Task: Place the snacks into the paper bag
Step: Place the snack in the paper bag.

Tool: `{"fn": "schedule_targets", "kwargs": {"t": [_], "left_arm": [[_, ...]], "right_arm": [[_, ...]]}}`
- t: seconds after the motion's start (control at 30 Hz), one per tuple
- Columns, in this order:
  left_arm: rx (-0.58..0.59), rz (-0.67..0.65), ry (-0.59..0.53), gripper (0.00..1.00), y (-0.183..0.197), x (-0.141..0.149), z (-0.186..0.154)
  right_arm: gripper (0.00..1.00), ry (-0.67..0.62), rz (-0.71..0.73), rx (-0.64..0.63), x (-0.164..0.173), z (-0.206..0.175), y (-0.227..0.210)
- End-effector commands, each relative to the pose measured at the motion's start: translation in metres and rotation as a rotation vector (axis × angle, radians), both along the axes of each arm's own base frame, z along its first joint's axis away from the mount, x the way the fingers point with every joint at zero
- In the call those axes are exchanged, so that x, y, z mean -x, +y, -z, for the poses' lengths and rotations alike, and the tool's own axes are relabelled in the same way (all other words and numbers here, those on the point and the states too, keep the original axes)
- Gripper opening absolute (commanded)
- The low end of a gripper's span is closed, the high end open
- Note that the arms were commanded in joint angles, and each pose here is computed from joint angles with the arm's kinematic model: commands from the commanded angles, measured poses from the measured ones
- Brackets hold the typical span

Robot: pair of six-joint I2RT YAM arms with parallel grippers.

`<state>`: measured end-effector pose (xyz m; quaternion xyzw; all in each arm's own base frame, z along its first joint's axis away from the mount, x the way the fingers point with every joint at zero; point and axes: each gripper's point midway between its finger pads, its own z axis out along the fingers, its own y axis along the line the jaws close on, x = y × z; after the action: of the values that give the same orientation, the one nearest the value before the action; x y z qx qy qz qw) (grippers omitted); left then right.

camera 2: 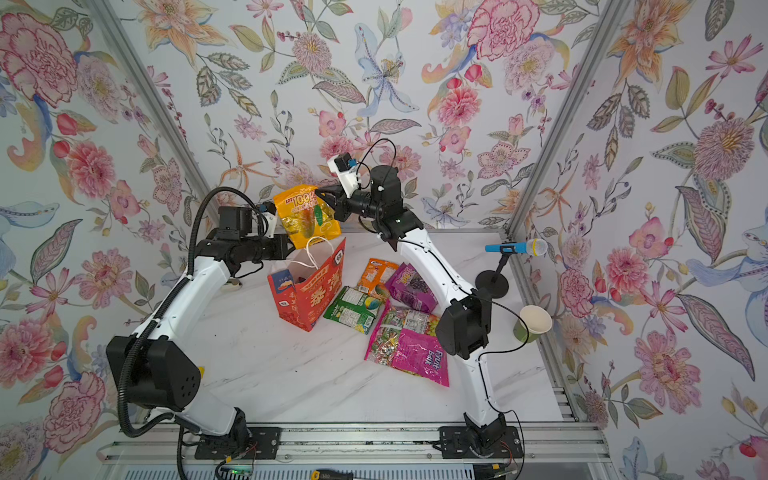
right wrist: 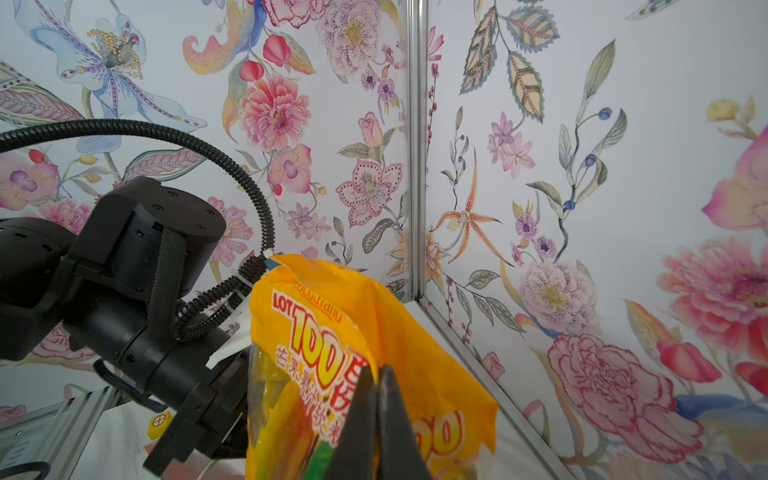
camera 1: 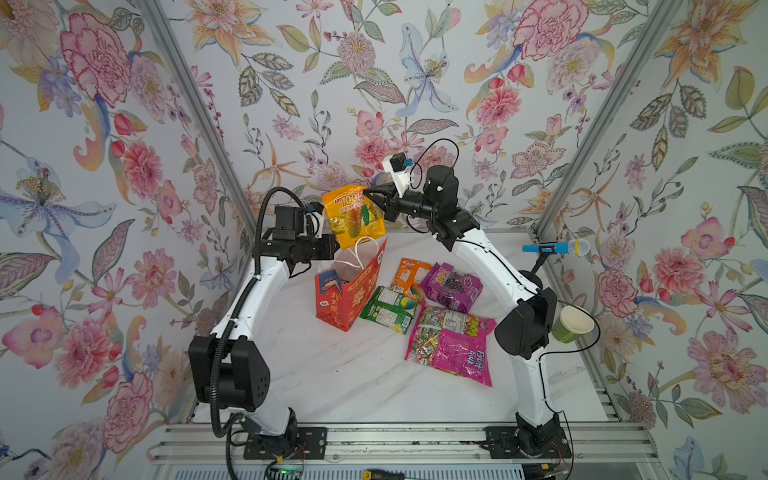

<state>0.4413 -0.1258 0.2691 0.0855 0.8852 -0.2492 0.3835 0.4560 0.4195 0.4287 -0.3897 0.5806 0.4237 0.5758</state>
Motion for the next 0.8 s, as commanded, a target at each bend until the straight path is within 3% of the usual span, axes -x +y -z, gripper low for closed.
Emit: {"fn": "schedule_targets", "kwargs": {"t": [0.0,0.3,0.77], "left_arm": [[0.051,0.033,-0.073,0.02,-0.007,-0.005,-0.026],[0.042,0.024,-0.064,0.01,-0.002,-0.005,-0.023],[0.068,0.030,-0.056,0.00,-0.002,-0.006,-0.020]], "right_arm": [[0.00,-0.151,0.023,-0.107,0.020,-0.065,-0.025],[0.00,-0.201,0.034,-0.114,0.031,-0.078,-0.041],[0.00,-0.203,-0.209,0.028,0.068,-0.028,-0.001]]}}
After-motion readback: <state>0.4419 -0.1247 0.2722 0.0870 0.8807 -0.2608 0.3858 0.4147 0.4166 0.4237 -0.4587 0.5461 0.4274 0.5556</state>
